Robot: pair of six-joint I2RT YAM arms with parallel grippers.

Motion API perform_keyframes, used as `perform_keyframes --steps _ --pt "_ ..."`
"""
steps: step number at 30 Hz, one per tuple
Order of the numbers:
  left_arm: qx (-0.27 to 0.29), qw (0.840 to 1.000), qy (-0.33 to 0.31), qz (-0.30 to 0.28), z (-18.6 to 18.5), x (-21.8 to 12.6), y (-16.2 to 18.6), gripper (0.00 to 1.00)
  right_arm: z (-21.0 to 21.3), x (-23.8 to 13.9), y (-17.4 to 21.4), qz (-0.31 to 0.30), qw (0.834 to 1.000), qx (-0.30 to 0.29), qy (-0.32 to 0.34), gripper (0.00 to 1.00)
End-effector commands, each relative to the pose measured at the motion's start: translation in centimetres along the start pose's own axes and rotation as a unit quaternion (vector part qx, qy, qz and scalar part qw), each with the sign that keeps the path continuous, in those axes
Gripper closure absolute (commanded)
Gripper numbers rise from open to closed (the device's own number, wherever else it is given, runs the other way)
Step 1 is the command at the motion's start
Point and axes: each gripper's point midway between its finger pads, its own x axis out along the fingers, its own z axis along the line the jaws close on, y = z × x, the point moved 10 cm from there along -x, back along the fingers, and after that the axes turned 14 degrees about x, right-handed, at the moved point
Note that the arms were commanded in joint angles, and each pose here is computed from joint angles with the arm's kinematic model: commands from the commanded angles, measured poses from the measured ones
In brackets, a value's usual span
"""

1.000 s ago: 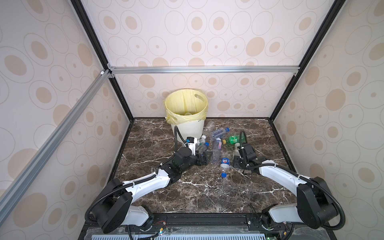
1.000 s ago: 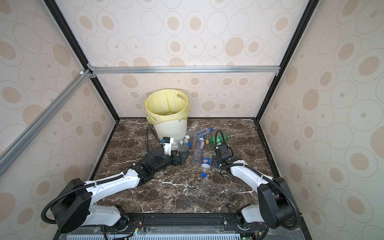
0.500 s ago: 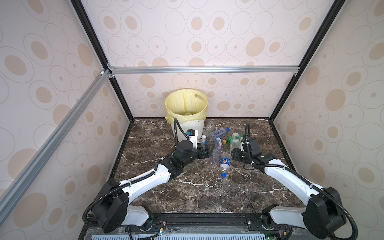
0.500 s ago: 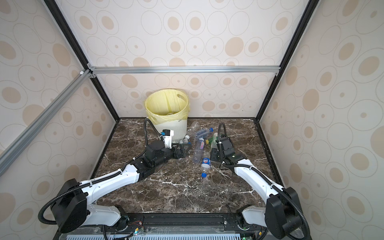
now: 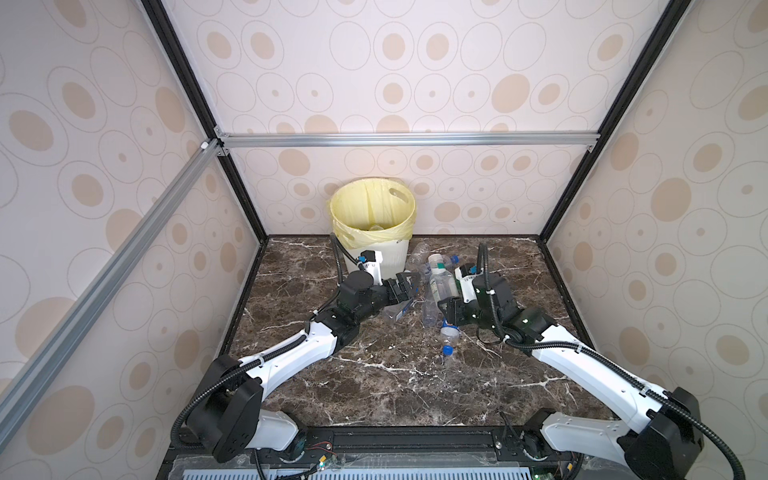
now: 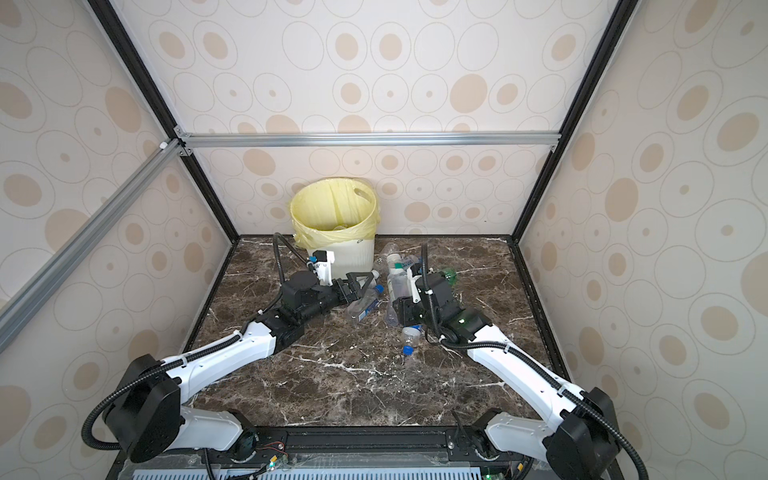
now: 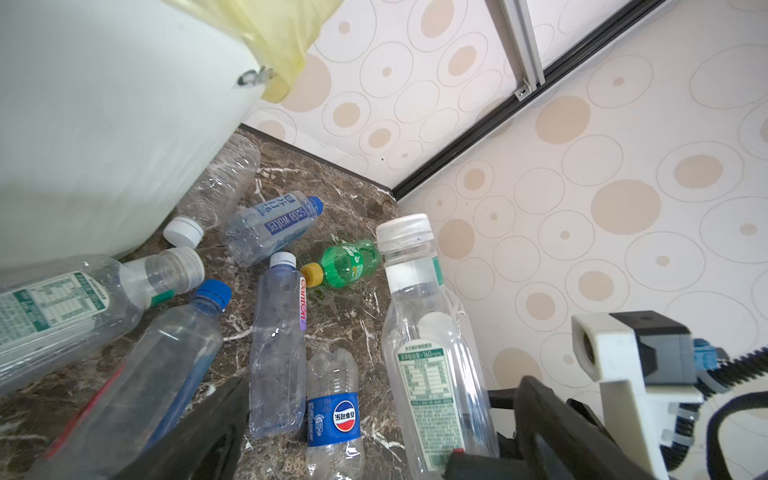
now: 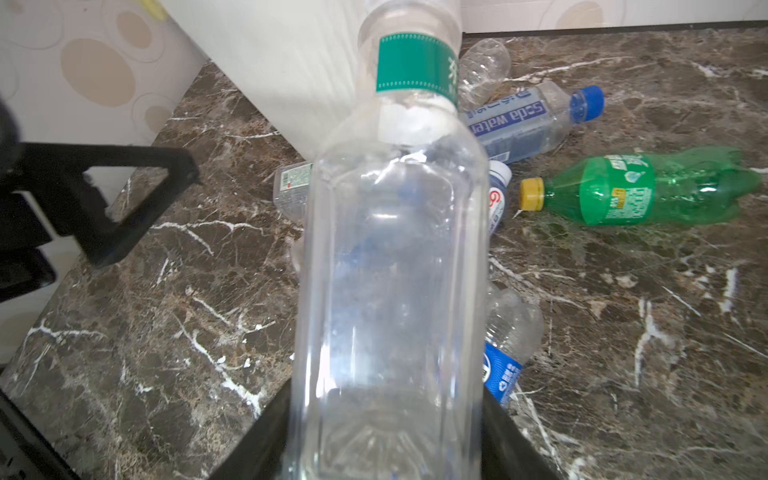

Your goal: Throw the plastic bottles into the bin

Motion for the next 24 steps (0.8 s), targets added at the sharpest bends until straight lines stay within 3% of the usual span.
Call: perform_keyframes --steps 1,10,24 --pt "-0.02 0.998 0.057 -0.011 -0.9 0.4 -0.7 0.01 1.6 -0.4 -0.4 -0.021 0.999 -0.031 -0.037 0.61" --pt "-0.049 0.993 0.111 0.002 -1.1 1.5 0.0 0.1 2.8 -0.3 -0.2 -0.028 0.997 -0.037 -0.066 0.61" --pt "-0.069 0.991 0.115 0.01 -0.7 2.3 0.5 0.17 3.5 0.7 0.8 -0.025 0.995 -0.042 -0.087 0.61"
